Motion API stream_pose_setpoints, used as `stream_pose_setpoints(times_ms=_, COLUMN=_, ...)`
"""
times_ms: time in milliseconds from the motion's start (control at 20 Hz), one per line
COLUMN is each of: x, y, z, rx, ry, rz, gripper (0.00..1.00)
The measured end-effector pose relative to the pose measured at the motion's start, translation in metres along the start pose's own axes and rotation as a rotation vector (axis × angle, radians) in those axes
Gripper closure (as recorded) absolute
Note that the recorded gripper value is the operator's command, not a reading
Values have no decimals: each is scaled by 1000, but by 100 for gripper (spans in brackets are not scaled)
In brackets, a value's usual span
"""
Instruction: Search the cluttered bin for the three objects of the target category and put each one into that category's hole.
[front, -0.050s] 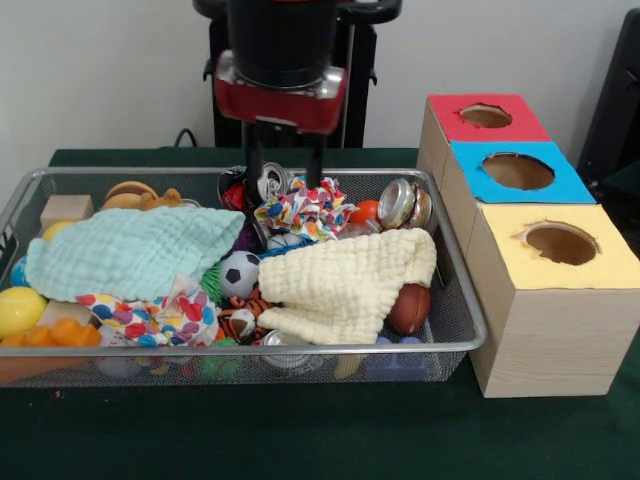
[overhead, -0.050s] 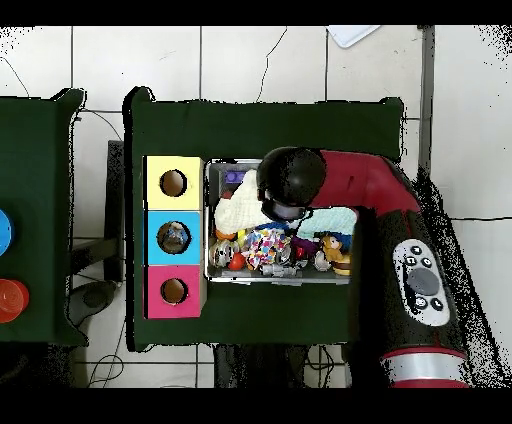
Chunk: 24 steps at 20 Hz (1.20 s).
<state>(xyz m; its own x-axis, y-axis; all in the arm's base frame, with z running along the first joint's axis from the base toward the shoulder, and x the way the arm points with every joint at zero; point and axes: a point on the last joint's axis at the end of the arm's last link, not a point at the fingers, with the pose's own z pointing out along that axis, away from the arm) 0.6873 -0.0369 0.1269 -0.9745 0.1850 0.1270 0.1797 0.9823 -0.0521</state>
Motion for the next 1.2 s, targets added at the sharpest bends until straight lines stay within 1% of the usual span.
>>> stream_pose_setpoints(times_ms=50, x=0, y=6, z=1, rx=0, ry=-11, rz=-8, gripper=0)
stream_pose_setpoints(times_ms=100, x=-1, y=15, z=5, rx=-3, ry=-33, rz=-20, gripper=0)
stream_pose_setpoints(times_ms=200, x=-2, y=24, z=16, rx=-11, ry=-70, rz=-34, gripper=0)
stream_pose_setpoints(times_ms=300, x=0, y=25, z=24, rx=-13, ry=-80, rz=-35, gripper=0)
stream_pose_setpoints(times_ms=400, x=9, y=22, z=45, rx=-13, ry=-83, rz=-33, gripper=0)
stream_pose_setpoints(times_ms=550, x=19, y=16, z=65, rx=-8, ry=-68, rz=-26, gripper=0)
stream_pose_setpoints(times_ms=750, x=43, y=3, z=105, rx=-6, ry=-17, rz=-10, gripper=0)
stream_pose_setpoints(times_ms=900, x=64, y=-7, z=135, rx=-11, ry=39, rz=6, gripper=0)
stream_pose_setpoints(times_ms=950, x=76, y=-10, z=145, rx=-14, ry=69, rz=11, gripper=0)
stream_pose_setpoints(times_ms=1050, x=86, y=-11, z=152, rx=-18, ry=92, rz=15, gripper=0)
stream_pose_setpoints(times_ms=1100, x=88, y=-10, z=148, rx=-33, ry=94, rz=34, gripper=0)
stream_pose_setpoints(times_ms=1200, x=90, y=-8, z=145, rx=-40, ry=98, rz=43, gripper=0)
